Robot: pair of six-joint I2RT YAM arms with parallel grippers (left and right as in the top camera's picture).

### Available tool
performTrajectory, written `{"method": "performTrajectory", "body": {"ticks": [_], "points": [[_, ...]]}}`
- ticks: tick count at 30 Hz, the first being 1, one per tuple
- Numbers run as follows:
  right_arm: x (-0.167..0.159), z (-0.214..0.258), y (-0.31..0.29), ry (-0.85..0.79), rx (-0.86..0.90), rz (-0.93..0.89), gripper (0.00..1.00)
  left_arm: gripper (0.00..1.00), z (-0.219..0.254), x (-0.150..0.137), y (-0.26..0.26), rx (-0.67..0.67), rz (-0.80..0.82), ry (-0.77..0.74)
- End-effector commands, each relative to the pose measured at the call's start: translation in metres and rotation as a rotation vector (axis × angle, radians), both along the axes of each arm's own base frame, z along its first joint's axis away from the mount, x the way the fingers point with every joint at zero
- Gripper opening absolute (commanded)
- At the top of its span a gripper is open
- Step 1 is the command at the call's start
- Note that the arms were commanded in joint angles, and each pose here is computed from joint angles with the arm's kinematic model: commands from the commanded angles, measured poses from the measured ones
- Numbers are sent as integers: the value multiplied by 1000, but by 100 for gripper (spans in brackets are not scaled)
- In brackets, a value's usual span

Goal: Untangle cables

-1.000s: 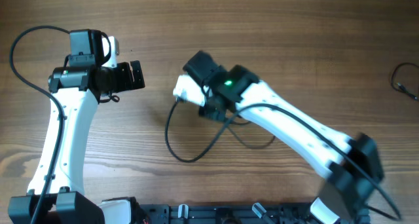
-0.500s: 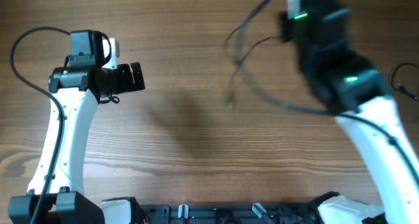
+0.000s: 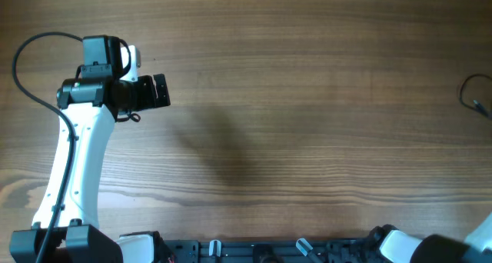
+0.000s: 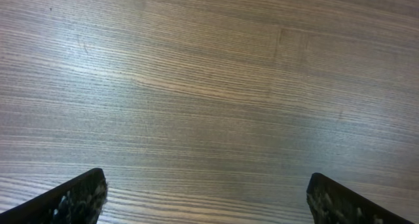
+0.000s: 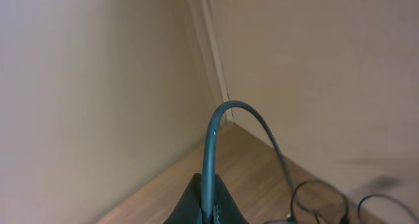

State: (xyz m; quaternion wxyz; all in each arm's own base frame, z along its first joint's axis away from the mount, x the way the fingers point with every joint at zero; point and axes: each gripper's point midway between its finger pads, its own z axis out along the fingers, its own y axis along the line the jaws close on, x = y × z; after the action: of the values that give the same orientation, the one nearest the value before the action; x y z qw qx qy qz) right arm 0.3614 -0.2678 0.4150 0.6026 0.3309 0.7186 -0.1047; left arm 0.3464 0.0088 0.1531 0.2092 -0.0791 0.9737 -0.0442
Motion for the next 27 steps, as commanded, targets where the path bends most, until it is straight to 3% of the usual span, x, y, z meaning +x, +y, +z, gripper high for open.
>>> {"method": "performTrajectory", "body": {"ticks": [1, 9, 12, 18, 19, 20, 21, 22, 27], "points": [[14, -47, -29, 32, 157, -5, 4, 100, -4, -1, -1, -11, -13, 12], [3, -188, -79, 245, 493, -165, 4, 100, -7, -7, -2, -13, -13, 38], [-26, -244, -97, 314, 670, -293, 4, 100, -7, -7, -2, -13, -14, 41], [-76, -301, -116, 370, 874, -425, 4, 100, -7, -7, -2, -13, -14, 40], [-80, -303, -117, 370, 887, -430, 14, 100, -7, -7, -2, -12, -14, 39], [-84, -308, -117, 364, 916, -444, 45, 100, -6, -6, -2, -12, -14, 37], [-88, -310, -117, 351, 953, -478, 89, 100, -6, -6, -2, -12, -14, 35], [-91, -312, -114, 335, 993, -515, 100, 100, -6, -6, -2, -12, -14, 34], [-101, -322, -89, 339, 1161, -646, 100, 100, -6, -6, -2, -12, -14, 34]]}}
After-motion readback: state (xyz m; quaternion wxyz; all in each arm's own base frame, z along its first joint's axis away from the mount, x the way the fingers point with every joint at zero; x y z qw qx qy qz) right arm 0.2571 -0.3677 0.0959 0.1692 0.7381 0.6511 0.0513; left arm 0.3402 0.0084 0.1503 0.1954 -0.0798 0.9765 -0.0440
